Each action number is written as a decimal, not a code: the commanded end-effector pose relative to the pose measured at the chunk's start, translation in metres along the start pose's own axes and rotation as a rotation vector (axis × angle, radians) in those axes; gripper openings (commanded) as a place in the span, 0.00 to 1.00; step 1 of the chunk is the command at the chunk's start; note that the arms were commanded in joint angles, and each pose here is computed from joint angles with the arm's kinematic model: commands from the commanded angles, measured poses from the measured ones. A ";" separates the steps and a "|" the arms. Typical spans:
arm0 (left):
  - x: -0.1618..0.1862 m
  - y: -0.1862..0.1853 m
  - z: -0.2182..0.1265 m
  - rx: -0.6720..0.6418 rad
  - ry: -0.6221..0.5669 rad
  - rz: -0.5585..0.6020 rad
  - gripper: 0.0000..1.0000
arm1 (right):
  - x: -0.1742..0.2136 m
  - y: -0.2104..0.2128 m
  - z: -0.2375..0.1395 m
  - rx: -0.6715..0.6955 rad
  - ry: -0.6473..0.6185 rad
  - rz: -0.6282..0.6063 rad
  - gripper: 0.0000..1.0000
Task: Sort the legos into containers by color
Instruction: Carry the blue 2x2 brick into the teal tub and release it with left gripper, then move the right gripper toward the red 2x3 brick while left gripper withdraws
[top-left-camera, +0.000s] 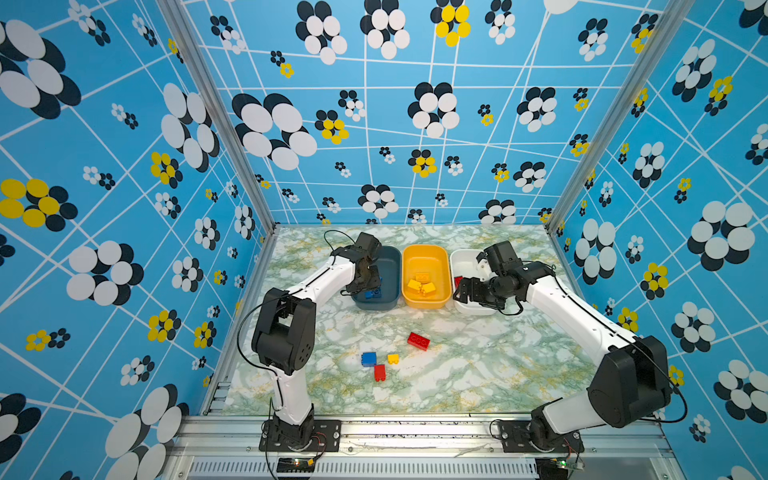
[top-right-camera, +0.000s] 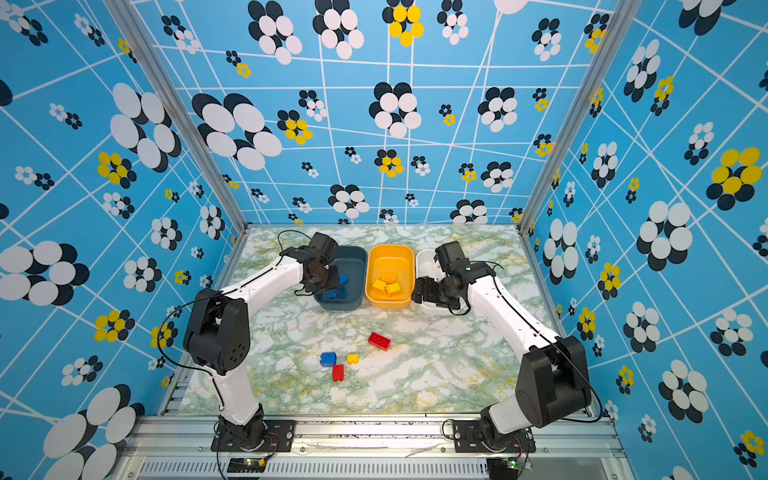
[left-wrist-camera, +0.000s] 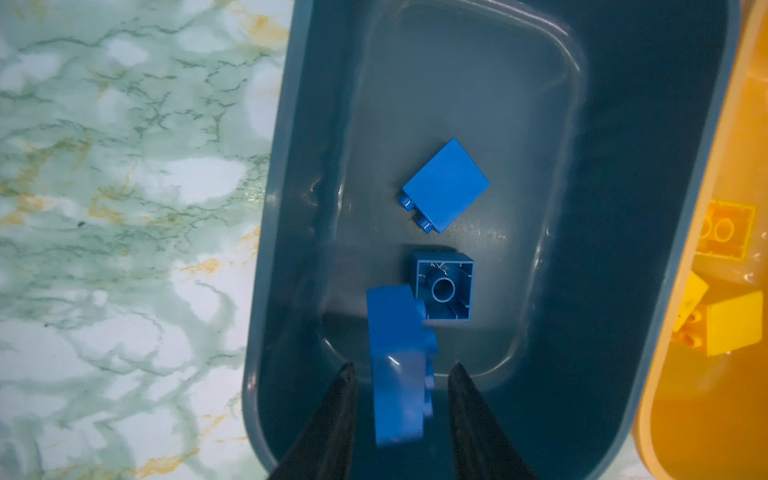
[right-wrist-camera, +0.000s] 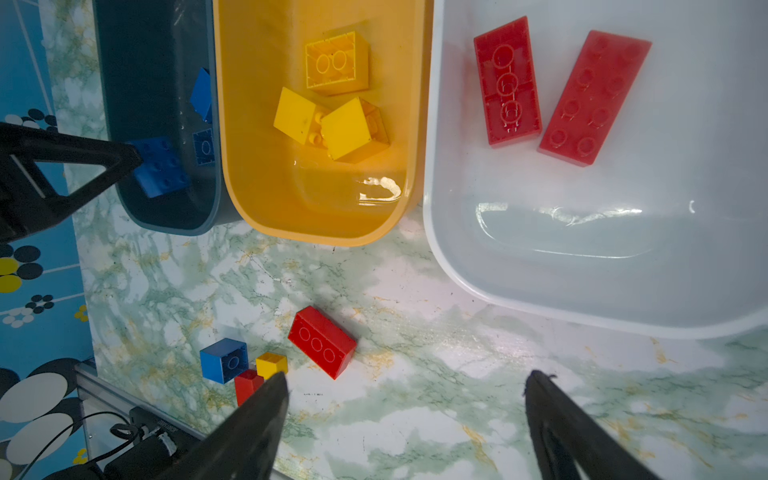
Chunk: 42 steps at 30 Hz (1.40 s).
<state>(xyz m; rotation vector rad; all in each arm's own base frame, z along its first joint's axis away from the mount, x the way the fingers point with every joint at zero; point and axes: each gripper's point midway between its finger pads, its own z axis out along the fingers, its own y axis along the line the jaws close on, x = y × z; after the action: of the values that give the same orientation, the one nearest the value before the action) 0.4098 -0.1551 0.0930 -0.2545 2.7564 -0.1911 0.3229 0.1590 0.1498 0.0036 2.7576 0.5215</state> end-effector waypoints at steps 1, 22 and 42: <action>-0.008 -0.004 -0.004 0.013 -0.016 0.002 0.42 | 0.003 0.004 0.000 -0.017 0.004 0.010 0.90; -0.009 -0.022 -0.040 0.154 -0.072 -0.008 0.59 | 0.034 0.027 0.021 -0.027 0.056 -0.195 0.90; 0.043 0.022 -0.074 0.227 -0.058 -0.076 0.78 | 0.084 0.086 0.058 -0.001 0.208 -0.653 0.90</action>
<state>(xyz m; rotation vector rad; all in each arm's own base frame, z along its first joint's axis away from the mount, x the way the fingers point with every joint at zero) 0.3479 -0.1412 0.1346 -0.2594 2.6709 -0.4804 0.2549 0.2627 0.0970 -0.8773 2.7523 0.4016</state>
